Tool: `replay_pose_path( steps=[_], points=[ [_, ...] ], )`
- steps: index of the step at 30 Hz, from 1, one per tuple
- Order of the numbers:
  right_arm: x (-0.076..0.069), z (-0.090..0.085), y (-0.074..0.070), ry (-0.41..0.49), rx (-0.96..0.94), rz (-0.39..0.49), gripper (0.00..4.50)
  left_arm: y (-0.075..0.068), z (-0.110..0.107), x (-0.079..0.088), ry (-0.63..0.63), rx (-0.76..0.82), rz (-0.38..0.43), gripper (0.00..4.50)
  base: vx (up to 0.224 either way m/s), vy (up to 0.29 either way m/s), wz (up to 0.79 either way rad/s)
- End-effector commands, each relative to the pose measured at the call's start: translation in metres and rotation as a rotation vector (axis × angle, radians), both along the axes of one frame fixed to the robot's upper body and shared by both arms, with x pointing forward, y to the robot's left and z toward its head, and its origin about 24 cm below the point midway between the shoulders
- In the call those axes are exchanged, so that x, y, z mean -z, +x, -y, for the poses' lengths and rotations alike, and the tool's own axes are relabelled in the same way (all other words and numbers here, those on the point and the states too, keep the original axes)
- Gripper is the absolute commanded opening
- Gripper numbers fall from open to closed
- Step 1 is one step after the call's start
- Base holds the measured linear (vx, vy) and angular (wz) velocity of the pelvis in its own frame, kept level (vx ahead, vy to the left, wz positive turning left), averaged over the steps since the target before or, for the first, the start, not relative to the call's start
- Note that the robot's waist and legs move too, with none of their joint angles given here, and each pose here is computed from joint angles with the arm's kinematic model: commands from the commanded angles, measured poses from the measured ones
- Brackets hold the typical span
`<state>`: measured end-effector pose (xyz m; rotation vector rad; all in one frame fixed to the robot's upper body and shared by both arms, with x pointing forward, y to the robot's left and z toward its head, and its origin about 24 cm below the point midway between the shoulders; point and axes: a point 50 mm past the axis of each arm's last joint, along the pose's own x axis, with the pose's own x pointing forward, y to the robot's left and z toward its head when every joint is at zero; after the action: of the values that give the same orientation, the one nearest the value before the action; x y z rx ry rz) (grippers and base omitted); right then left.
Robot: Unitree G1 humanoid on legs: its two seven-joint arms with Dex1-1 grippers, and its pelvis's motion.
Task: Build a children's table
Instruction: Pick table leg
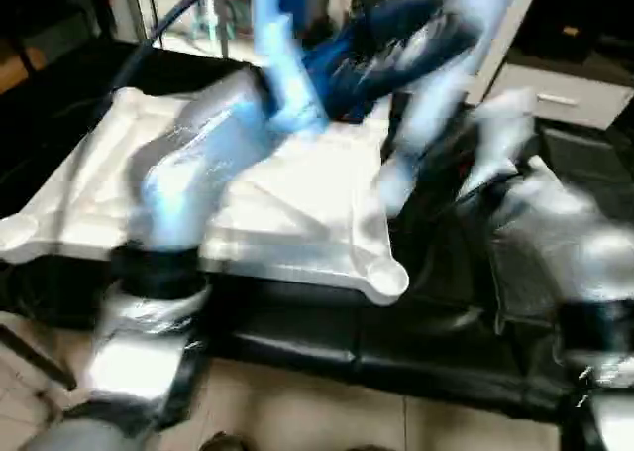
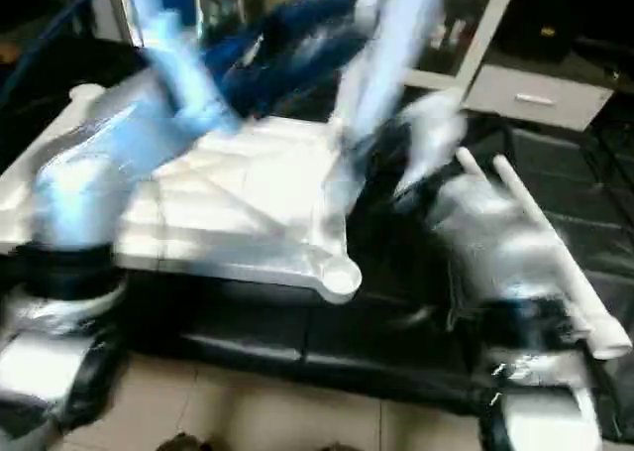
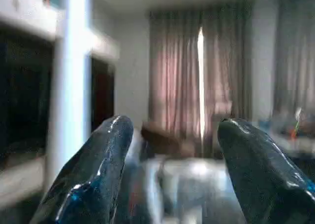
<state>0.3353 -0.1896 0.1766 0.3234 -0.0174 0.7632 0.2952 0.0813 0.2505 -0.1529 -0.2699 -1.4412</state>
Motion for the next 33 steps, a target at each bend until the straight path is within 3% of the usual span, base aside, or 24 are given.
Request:
replay_pose_path(
  steps=[1,3,4,5,6,9,16,23,27,33],
  points=[
    [0.01,0.009,-0.005,0.078,-0.047,-0.067,1.81,0.0,0.001,0.024,0.172,0.007,0.001,3.22,0.0,0.0,0.0],
    [0.013,0.013,-0.009,0.135,-0.09,-0.102,1.81,0.012,-0.015,0.057,0.398,-0.135,0.018,3.22,0.0,0.0,0.0],
    [0.014,0.014,-0.01,0.146,-0.096,-0.107,1.81,0.016,-0.018,0.063,0.438,-0.174,0.024,3.22,0.0,0.0,0.0],
    [0.015,0.016,-0.014,0.202,-0.132,-0.126,1.81,0.03,-0.032,0.089,0.599,-0.33,0.067,3.22,0.0,0.0,0.0],
    [0.015,0.016,-0.017,0.237,-0.156,-0.135,1.81,0.037,-0.04,0.102,0.686,-0.407,0.101,3.22,0.0,0.0,0.0],
    [0.021,0.018,-0.019,0.227,-0.156,-0.163,1.81,0.034,-0.043,0.127,0.757,-0.41,0.104,3.22,0.0,0.0,0.0],
    [0.025,0.015,-0.019,0.075,-0.11,-0.151,1.81,0.026,-0.038,0.145,0.795,-0.313,0.151,3.22,0.0,0.0,0.0],
    [0.028,0.018,-0.024,0.078,-0.121,-0.182,1.81,0.021,-0.032,0.16,0.77,-0.17,0.15,3.22,0.0,0.0,0.0],
    [0.031,0.016,-0.029,0.023,-0.118,-0.175,1.81,0.02,-0.025,0.166,0.759,-0.122,0.149,3.22,0.0,0.0,0.0],
    [0.039,0.006,-0.039,-0.065,-0.145,-0.168,1.81,0.026,-0.023,0.176,0.817,-0.088,0.164,2.74,0.0,0.0,0.0]
  ],
)
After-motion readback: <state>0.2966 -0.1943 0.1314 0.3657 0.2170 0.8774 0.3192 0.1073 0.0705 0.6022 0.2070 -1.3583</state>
